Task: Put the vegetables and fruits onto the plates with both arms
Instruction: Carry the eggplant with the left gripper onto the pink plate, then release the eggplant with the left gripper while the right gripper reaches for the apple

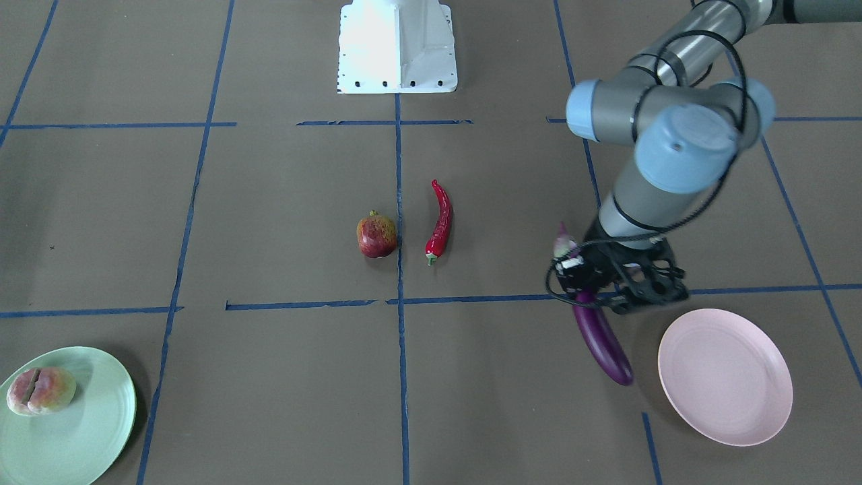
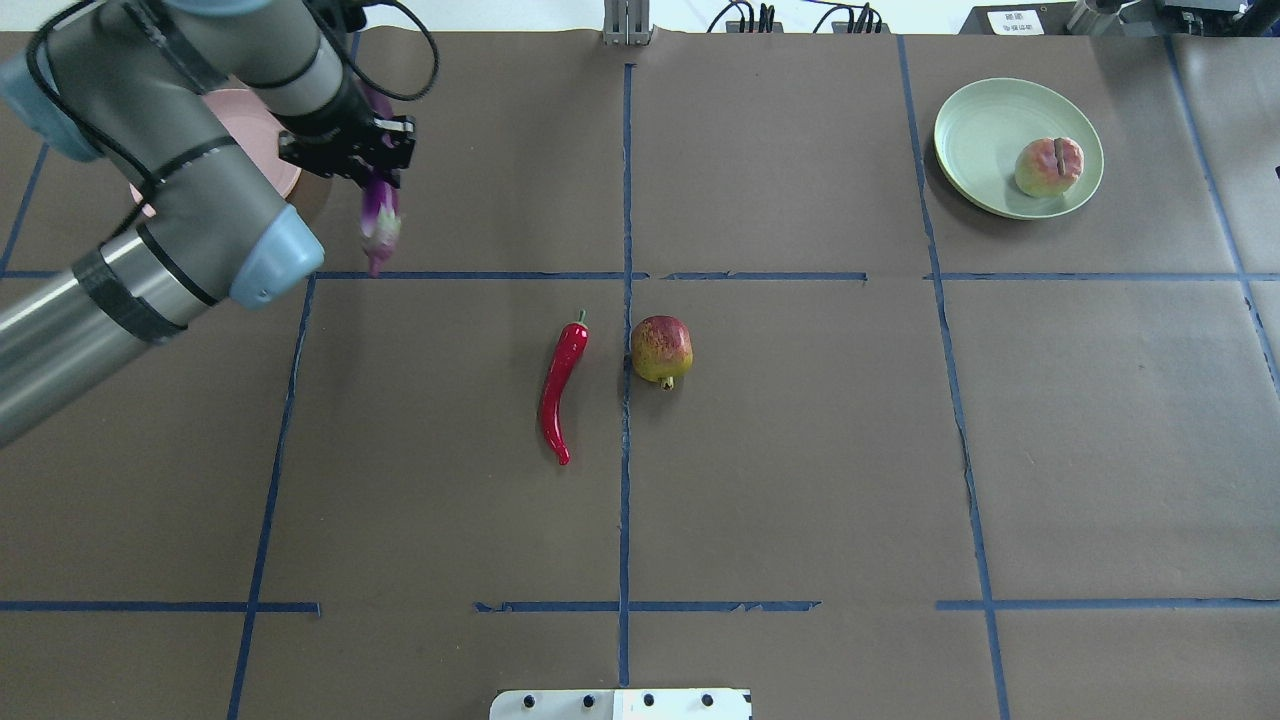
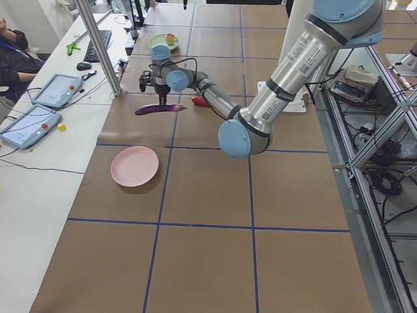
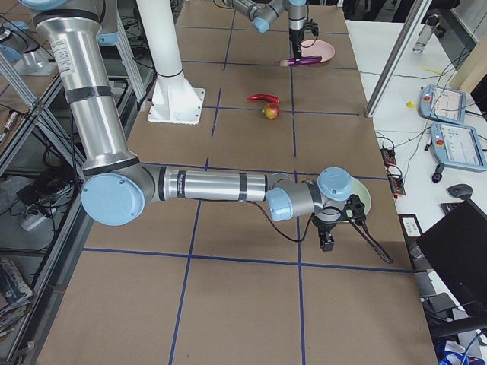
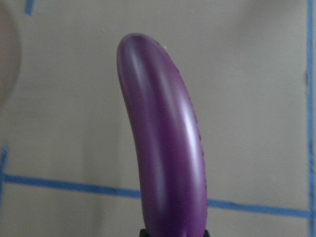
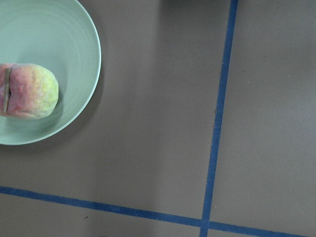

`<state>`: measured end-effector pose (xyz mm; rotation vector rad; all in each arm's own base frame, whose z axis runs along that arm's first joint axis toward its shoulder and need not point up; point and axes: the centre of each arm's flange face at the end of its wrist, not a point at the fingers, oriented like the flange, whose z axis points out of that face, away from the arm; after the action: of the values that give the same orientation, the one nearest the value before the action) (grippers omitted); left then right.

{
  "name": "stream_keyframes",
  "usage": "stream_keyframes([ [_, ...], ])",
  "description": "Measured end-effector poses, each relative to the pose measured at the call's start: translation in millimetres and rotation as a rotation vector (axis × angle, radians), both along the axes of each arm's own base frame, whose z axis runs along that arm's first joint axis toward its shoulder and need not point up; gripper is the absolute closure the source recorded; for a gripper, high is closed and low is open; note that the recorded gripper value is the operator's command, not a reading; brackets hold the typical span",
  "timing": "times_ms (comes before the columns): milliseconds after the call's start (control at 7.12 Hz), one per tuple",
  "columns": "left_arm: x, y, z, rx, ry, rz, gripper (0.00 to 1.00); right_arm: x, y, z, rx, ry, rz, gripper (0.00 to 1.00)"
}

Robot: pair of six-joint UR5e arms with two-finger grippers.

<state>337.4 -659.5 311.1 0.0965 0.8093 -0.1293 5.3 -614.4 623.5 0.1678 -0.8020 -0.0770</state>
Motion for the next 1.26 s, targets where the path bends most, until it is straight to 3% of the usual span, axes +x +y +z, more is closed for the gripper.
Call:
stream_keyframes([
  [281,-85.1,-65.9,96.8,0.06,-0.094,0.111,0.97,-2.9,-0.6,-1.3,-0.001,-0.002,-0.001,0.0],
  [421,-108.5,-82.5,144.1,0.093,-0.106,0.142,0.77,-7.0,-1.4,-3.2,0.001,-0.003,-0.005,0.0],
  [562,-115.2,-88.7,188.2,0.124,-0.105,0.154,0.52,-12.0,-2.0,-7.4,0.0,-0.006,-0.005,0.0],
  [702,-112.6,-87.5,217.4,0.147,-0.099,0.163,0.01,-15.9,-2.5,-14.3,0.001,-0.009,0.001,0.0],
  [983,-103.3,-80.4,235.2,0.174,-0.09,0.183,0.0,-24.5,-2.8,-30.3,0.0,-0.02,0.013,0.0],
  [1264,-104.3,-69.5,230.1,0.18,-0.024,0.21,0.0,-65.6,-0.2,-75.7,-0.022,-0.053,0.044,0.0],
])
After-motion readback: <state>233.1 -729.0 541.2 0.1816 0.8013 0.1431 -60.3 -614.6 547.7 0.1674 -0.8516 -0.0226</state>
